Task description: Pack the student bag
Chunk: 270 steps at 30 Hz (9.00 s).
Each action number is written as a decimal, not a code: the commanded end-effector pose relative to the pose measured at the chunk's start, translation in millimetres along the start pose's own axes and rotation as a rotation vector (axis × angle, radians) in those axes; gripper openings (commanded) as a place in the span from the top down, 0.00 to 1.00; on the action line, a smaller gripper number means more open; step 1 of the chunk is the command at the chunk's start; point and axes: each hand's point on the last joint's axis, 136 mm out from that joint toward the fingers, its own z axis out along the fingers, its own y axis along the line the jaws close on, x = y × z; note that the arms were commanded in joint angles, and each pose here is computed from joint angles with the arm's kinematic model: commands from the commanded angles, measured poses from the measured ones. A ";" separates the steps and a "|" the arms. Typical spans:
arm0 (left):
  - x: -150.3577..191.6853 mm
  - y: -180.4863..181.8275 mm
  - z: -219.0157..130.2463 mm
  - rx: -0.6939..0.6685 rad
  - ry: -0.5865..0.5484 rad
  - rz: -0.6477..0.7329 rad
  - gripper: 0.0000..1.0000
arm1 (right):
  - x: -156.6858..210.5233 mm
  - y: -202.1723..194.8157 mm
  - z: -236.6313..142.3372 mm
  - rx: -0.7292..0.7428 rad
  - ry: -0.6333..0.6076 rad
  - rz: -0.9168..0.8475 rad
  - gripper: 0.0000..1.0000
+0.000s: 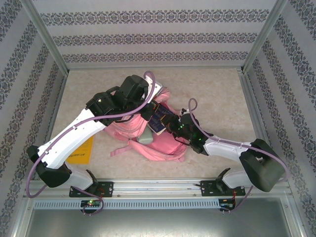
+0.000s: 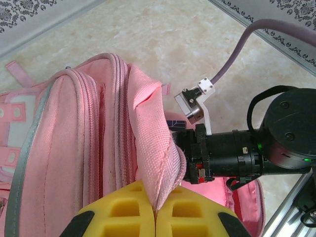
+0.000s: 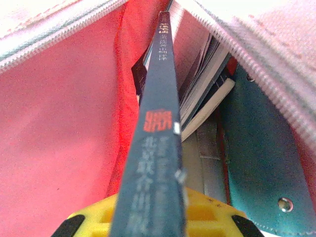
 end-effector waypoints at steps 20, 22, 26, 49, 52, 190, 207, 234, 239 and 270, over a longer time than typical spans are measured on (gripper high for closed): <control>-43.8 -13.2 0.9 0.076 -0.156 -0.006 1.00 | 18.8 52.8 84.7 -0.112 0.023 0.052 1.00; -45.4 -13.0 1.5 0.074 -0.157 -0.009 1.00 | 16.6 44.0 103.1 -0.093 0.010 0.058 0.94; -47.2 -13.1 5.0 0.072 -0.151 -0.014 1.00 | 23.9 69.7 136.8 -0.209 0.054 0.008 0.65; -11.5 2.4 36.9 0.107 -0.066 -0.108 1.00 | -9.3 13.6 -44.1 -0.020 -0.211 -0.272 0.20; 2.9 -7.4 51.9 0.167 -0.026 -0.160 1.00 | -20.4 -1.2 -84.4 0.034 -0.279 -0.292 0.23; 377.6 106.2 76.0 -0.483 0.350 -1.650 0.12 | -4.5 -19.8 -119.4 0.129 -0.142 -0.633 0.36; 267.5 50.0 78.4 -0.004 0.205 -1.027 0.00 | 30.3 -29.6 -86.2 0.194 0.093 -0.682 0.47; 317.2 105.8 84.4 -0.100 0.191 -1.251 0.14 | 150.5 -37.0 21.0 0.113 0.656 -0.593 0.68; 323.3 92.6 84.6 -0.033 0.196 -1.291 0.15 | 141.7 -53.4 27.3 0.177 0.637 -0.574 0.69; 354.3 43.2 97.7 0.126 0.309 -1.218 0.35 | 106.2 -93.4 6.9 0.367 0.601 -0.619 0.55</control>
